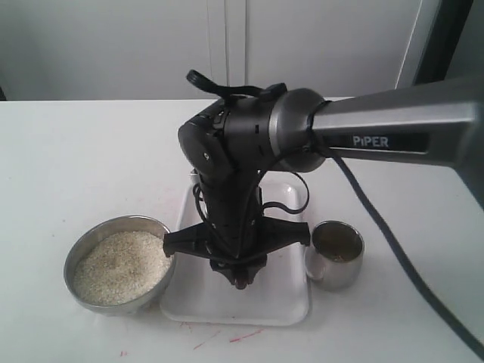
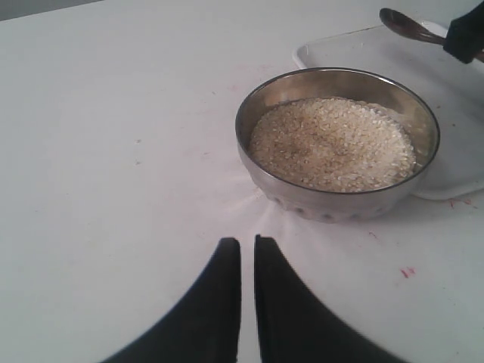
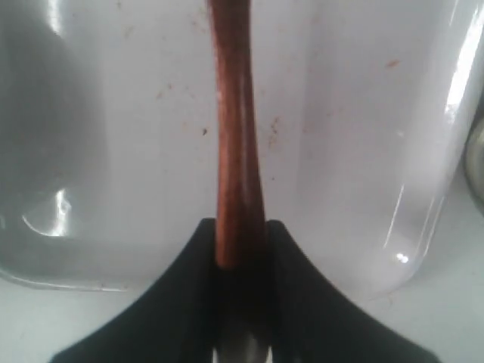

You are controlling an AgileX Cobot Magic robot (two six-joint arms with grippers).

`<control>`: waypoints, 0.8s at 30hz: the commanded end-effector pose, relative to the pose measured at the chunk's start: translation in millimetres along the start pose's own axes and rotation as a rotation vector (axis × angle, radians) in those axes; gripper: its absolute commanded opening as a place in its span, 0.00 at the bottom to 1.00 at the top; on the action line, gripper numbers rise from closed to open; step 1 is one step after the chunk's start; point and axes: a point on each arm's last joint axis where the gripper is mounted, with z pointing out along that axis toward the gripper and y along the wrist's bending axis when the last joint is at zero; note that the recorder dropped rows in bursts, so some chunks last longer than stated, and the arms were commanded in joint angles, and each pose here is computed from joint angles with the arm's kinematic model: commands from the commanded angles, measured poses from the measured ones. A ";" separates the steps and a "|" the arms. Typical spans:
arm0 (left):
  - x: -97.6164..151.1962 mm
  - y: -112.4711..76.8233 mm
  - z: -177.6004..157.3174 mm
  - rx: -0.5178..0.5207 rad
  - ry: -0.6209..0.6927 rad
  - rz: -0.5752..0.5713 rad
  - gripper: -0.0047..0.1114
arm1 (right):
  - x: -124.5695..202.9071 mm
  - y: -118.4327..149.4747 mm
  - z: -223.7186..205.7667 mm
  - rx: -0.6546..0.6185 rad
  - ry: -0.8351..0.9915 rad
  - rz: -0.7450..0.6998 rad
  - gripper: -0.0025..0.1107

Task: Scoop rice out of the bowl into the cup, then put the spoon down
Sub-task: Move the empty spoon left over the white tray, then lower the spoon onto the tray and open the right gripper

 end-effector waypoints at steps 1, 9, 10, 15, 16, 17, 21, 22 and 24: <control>-2.1 -0.8 -0.5 0.010 -0.004 -0.011 0.16 | -2.1 1.4 7.9 0.014 0.004 0.020 0.02; -2.1 -0.8 -0.5 0.010 -0.004 -0.011 0.16 | -3.8 3.9 19.3 0.020 0.005 0.041 0.02; -2.1 -0.8 -0.5 0.010 -0.004 -0.011 0.16 | -3.9 4.1 20.0 0.020 0.005 0.041 0.02; -2.1 -0.8 -0.5 0.010 -0.004 -0.011 0.16 | -3.9 4.4 24.1 0.027 0.013 0.040 0.02; -2.1 -0.8 -0.5 0.010 -0.004 -0.011 0.16 | -3.9 4.4 24.1 0.027 0.013 0.040 0.02; -2.1 -0.8 -0.5 0.010 -0.004 -0.011 0.16 | -3.9 4.4 24.1 0.027 0.013 0.040 0.02; -2.1 -0.8 -0.5 0.010 -0.004 -0.011 0.16 | -3.9 4.4 24.1 0.027 0.013 0.040 0.02; -2.1 -0.8 -0.5 0.010 -0.004 -0.011 0.16 | -3.9 4.4 24.1 0.027 0.013 0.040 0.02; -2.1 -0.8 -0.5 0.010 -0.004 -0.011 0.16 | -3.9 4.4 24.1 0.027 0.013 0.040 0.02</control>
